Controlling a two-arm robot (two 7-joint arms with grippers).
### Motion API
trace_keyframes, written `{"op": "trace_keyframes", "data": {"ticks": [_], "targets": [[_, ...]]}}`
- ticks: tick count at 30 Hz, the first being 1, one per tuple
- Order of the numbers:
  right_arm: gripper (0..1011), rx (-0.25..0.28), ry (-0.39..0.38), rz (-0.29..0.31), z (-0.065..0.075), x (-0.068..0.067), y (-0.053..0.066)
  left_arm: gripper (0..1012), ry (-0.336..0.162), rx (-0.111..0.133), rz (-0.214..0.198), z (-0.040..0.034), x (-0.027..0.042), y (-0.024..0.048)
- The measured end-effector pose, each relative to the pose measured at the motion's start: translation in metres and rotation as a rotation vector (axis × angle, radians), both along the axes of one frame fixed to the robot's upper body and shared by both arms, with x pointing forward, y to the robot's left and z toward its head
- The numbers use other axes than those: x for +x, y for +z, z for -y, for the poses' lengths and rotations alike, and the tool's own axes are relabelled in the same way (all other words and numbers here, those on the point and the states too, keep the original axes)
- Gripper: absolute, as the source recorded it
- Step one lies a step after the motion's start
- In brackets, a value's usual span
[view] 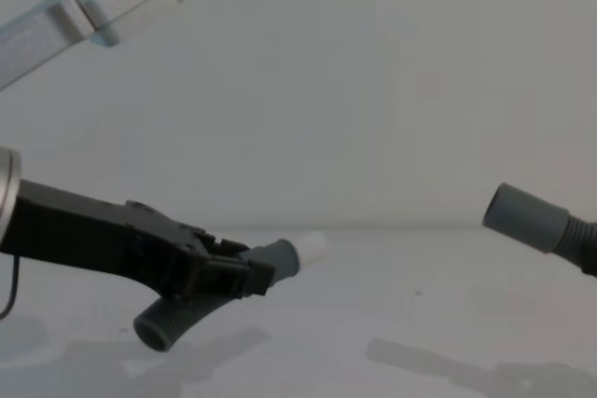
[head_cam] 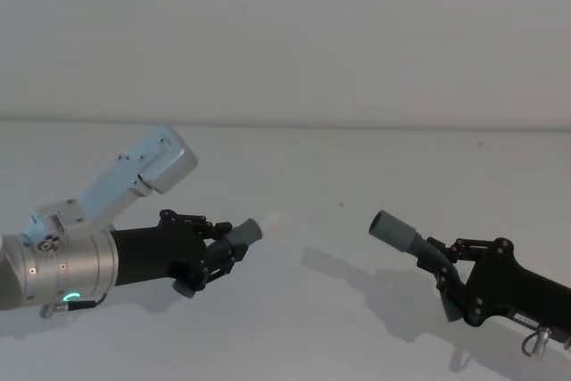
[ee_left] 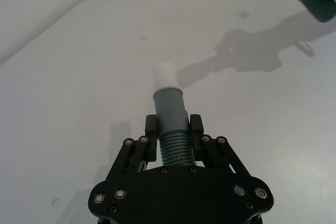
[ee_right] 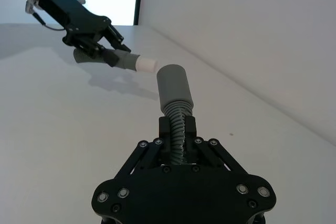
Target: Use both hands to pick up one end of the pipe from the table, align the ends, and insert them.
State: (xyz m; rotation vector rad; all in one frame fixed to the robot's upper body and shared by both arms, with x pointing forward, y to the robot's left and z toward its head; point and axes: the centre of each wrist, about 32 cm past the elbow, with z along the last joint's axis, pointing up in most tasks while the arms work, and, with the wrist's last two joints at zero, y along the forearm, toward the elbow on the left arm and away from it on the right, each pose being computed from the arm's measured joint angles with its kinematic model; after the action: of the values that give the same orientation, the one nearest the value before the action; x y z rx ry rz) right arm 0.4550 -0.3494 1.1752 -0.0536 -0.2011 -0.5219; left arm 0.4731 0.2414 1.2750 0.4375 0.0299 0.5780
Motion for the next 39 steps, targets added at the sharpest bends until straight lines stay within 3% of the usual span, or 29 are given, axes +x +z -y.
{"op": "trace_keyframes", "data": {"ticks": [11,21,39], "targets": [[129,-0.038,0.045,-0.001,0.0,0.004,-0.003,351,-0.108,0.01,0.008,-0.0122,0.0047,0.01],[130,-0.079,0.108,-0.015,0.003,0.011,-0.003,351,-0.17,0.018,0.011,-0.0203,0.0082,0.0163],[129,-0.107,0.175,-0.028,0.01,0.018,0.001,351,-0.298,0.033,-0.032,-0.0238,0.0223,0.0238]]}}
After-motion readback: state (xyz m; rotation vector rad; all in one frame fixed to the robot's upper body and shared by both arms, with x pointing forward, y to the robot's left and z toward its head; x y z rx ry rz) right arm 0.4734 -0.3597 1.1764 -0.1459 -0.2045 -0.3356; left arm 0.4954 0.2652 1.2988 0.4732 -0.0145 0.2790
